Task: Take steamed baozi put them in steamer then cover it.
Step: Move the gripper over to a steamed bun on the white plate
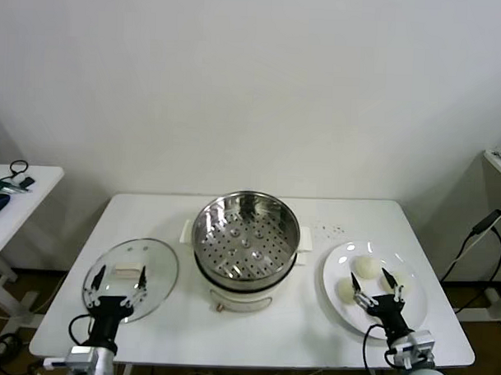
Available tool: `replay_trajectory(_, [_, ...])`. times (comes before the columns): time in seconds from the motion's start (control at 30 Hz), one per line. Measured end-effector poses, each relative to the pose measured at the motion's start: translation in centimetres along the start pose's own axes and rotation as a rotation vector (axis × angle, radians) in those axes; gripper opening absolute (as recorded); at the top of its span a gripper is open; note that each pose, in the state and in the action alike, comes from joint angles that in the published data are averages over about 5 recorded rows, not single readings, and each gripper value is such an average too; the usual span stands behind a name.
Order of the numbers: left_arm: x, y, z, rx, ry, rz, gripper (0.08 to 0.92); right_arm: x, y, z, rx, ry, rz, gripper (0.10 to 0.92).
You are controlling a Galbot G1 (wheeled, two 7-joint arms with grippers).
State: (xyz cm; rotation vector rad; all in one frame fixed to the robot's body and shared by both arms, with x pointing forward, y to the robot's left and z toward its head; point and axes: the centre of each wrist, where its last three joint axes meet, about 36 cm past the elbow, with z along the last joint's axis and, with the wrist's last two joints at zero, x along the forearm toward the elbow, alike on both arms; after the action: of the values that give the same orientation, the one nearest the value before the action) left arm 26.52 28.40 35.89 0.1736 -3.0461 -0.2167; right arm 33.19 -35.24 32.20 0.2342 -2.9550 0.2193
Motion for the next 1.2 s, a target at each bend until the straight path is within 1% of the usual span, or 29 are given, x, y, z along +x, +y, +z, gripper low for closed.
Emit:
replay_trajectory(0.13, [0.1, -0.2, -0.1, -0.004, -0.001, 0.003, 0.823, -0.7, -1.4, -0.8, 0.066, 0.024, -0.042, 0.823])
replay_trajectory(0.27, [0.2, -0.3, -0.3, -0.007, -0.001, 0.005, 0.823, -2.0, -3.6, -2.3, 0.170, 0.078, -0.124, 0.823])
replay_trajectory(0.5, [0.6, -0.2, -0.5, -0.009, 0.001, 0.001, 0.823, -5.1, -8.4, -6.0, 0.402, 0.205, -0.318, 0.823])
replay_trajectory(0.77, [1.0, -0.1, -0.9, -0.003, 0.005, 0.005, 0.823, -10.2, -13.0, -11.8, 0.701, 0.360, -0.559, 0.823])
replay_trajectory(0.97, [1.2, 0.0, -1.0, 0.009, 0.005, -0.002, 0.823, -14.3, -14.5, -15.6, 0.874, 0.472, -0.698, 0.823])
replay_trajectory(1.2, [1.3, 0.1, -1.0, 0.022, -0.001, 0.005, 0.823, -18.7, -14.6, -18.6, 1.005, 0.586, -0.816, 0.823])
